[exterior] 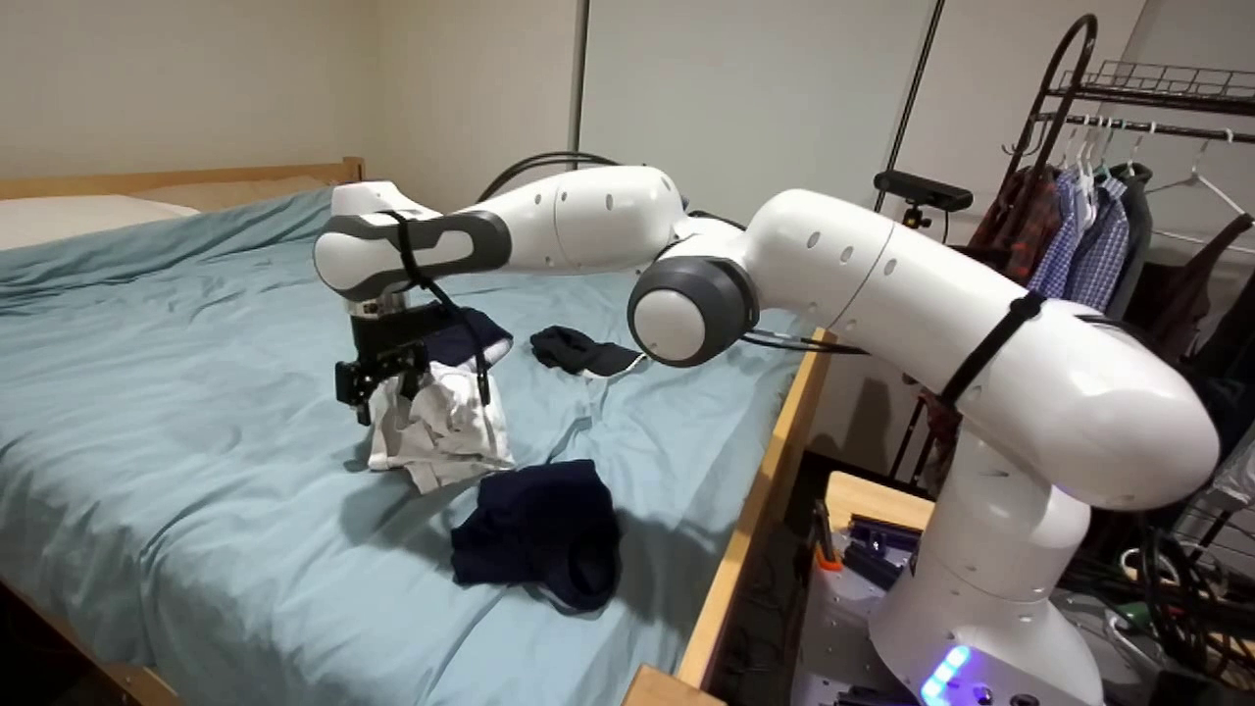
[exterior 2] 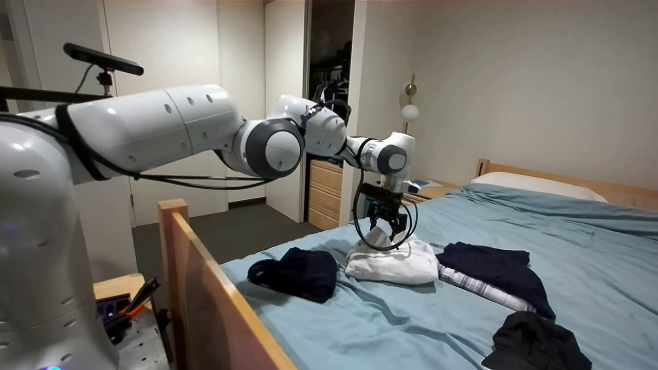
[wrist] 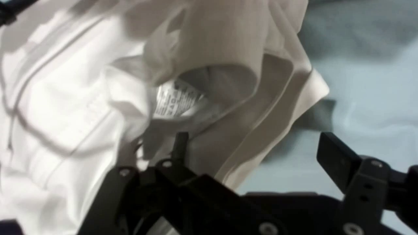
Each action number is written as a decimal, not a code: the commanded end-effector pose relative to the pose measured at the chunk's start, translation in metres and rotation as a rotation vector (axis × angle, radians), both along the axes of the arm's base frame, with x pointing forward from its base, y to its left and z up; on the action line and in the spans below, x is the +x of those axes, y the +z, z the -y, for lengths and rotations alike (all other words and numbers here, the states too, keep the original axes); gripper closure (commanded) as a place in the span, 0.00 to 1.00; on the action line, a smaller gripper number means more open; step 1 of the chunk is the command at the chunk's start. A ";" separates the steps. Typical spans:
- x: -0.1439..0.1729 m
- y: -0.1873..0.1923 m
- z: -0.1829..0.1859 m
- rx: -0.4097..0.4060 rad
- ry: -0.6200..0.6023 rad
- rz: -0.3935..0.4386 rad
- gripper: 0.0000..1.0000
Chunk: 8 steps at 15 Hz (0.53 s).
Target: Fold the white object once
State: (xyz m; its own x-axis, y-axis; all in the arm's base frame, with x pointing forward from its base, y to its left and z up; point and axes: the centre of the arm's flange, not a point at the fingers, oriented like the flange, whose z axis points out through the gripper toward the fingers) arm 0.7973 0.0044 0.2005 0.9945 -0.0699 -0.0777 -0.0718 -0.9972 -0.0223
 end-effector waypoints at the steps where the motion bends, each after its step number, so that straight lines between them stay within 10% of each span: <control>1: 0.024 0.056 0.013 -0.038 -0.019 0.109 0.00; 8: -0.016 0.138 0.052 -0.160 -0.061 0.162 0.00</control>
